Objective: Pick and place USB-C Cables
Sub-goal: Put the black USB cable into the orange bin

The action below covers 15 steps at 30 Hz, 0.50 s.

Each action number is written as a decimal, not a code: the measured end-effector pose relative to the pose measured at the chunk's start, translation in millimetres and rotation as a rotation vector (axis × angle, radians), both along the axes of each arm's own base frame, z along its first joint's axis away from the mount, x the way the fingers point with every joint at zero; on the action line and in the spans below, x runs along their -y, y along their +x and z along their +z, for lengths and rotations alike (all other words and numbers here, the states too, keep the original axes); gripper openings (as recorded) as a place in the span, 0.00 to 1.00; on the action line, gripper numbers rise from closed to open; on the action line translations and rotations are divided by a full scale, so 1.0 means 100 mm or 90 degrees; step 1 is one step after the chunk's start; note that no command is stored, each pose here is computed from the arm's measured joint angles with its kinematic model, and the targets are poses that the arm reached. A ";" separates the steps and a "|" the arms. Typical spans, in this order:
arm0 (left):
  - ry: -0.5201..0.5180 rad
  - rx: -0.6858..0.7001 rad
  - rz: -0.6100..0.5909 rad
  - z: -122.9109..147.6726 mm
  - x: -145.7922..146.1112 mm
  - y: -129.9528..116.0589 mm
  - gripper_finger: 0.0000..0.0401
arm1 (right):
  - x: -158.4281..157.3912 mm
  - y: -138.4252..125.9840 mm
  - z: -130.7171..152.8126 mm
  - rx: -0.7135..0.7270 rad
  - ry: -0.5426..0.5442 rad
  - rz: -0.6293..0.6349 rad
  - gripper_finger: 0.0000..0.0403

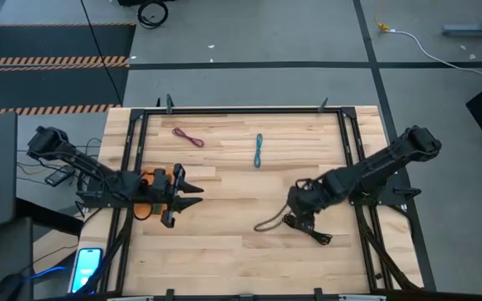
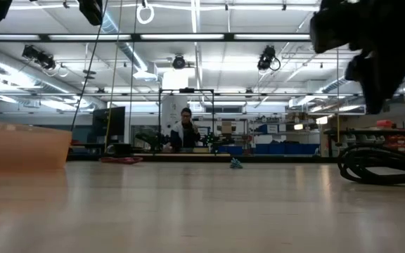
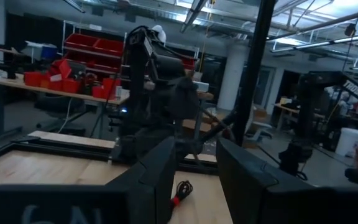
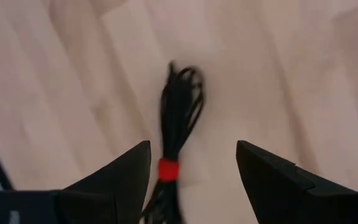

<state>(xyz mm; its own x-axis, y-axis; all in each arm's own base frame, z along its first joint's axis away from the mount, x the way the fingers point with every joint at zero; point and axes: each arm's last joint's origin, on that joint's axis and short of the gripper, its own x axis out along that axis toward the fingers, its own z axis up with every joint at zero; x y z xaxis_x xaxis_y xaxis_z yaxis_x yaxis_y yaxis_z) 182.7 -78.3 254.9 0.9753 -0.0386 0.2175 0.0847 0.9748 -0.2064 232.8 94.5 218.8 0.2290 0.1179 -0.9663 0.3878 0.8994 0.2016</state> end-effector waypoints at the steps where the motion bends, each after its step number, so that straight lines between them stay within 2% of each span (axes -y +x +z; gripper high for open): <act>1: 0.000 -0.001 -0.004 0.00 0.01 0.00 0.31 | -0.05 -0.02 0.00 -0.001 0.004 0.002 0.60; 6: 0.004 -0.008 -0.025 -0.01 0.07 -0.03 0.31 | -0.24 -0.08 -0.04 -0.006 -0.006 -0.008 0.60; 15: 0.005 -0.044 -0.013 -0.07 0.08 -0.03 0.31 | -0.57 -0.11 -0.36 -0.035 -0.102 0.045 0.60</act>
<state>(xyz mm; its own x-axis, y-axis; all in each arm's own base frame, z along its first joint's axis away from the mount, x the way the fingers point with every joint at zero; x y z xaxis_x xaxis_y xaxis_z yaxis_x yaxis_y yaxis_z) 180.1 -86.6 248.1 0.9869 -0.0606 0.1493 0.0909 0.9746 -0.2048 221.4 151.3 182.6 0.1719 -0.0250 -0.9848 0.3294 0.9436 0.0335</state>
